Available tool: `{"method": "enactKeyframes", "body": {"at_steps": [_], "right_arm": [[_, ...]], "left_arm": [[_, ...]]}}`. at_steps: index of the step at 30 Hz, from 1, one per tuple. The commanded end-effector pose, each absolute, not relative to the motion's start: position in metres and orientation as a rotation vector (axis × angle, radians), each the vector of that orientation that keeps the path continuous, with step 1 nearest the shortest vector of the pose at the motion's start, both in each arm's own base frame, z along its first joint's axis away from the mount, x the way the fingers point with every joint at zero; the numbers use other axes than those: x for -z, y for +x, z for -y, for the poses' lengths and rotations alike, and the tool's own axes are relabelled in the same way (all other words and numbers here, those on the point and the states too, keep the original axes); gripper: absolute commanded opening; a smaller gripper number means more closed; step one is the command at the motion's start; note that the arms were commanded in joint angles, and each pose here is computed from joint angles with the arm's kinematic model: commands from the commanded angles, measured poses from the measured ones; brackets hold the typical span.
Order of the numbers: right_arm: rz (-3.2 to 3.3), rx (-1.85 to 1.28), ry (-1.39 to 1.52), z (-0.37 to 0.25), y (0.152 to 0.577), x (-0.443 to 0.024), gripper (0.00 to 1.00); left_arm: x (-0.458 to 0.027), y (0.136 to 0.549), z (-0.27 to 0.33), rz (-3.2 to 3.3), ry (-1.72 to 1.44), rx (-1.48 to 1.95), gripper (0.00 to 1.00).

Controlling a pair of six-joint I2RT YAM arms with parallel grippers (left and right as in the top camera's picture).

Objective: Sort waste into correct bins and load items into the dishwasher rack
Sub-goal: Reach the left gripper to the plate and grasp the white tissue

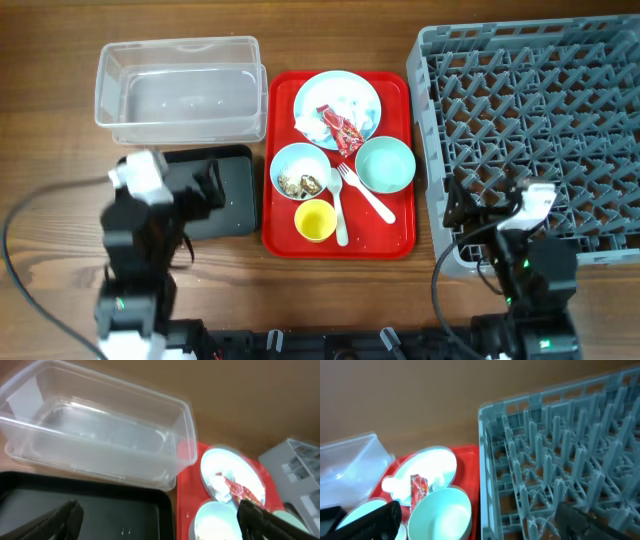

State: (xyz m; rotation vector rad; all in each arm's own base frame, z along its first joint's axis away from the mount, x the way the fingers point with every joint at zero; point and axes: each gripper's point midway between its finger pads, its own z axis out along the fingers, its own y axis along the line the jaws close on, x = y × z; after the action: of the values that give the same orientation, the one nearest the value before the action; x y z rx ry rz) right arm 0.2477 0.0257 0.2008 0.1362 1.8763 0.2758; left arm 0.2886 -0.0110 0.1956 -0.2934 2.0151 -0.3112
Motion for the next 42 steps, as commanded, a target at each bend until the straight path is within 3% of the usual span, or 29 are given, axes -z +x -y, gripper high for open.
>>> {"method": "enactKeyframes", "body": {"at_steps": [1, 8, 12, 18, 22, 28, 34, 39, 41, 42], "right_arm": [[-1.982, -0.269, 0.166, -0.025, 0.258, -0.215, 1.00], [-2.220, -0.244, 0.163, -0.028, 0.276, -0.213, 1.00], [-2.249, -0.238, 0.164, -0.028, 0.280, -0.207, 1.00], [-2.255, -0.239, 0.166, -0.029, 0.281, -0.205, 1.00], [-2.256, -0.239, 0.166, -0.029, 0.281, -0.205, 1.00], [-2.262, -0.237, 0.166, -0.028, 0.280, -0.204, 1.00], [-2.262, -0.237, 0.167, -0.028, 0.280, -0.204, 1.00], [-2.263, -0.238, 0.165, -0.028, 0.280, -0.203, 1.00], [-2.262, -0.238, 0.166, -0.028, 0.280, -0.203, 1.00], [-2.262, -0.236, 0.164, -0.028, 0.280, -0.203, 1.00]], "left_arm": [[-0.212, 0.322, 0.013, -2.183, -0.329, 0.334, 1.00], [-0.200, 0.348, 0.019, -2.455, -0.352, 0.358, 1.00], [-0.237, 0.384, 0.047, -2.259, -0.200, 0.530, 1.00], [-0.259, 0.423, 0.102, -2.074, 0.079, 0.398, 0.99], [-0.213, 0.441, 0.154, -2.110, 0.262, 0.297, 1.00], [-0.133, 0.451, 0.183, -2.252, 0.330, 0.313, 0.97], [-0.068, 0.445, 0.204, -2.371, 0.399, 0.371, 0.83], [-0.042, 0.440, 0.211, -2.421, 0.419, 0.395, 0.68], [-0.038, 0.438, 0.213, -2.431, 0.423, 0.398, 0.54], [-0.038, 0.438, 0.213, -2.430, 0.423, 0.398, 0.37]]}}
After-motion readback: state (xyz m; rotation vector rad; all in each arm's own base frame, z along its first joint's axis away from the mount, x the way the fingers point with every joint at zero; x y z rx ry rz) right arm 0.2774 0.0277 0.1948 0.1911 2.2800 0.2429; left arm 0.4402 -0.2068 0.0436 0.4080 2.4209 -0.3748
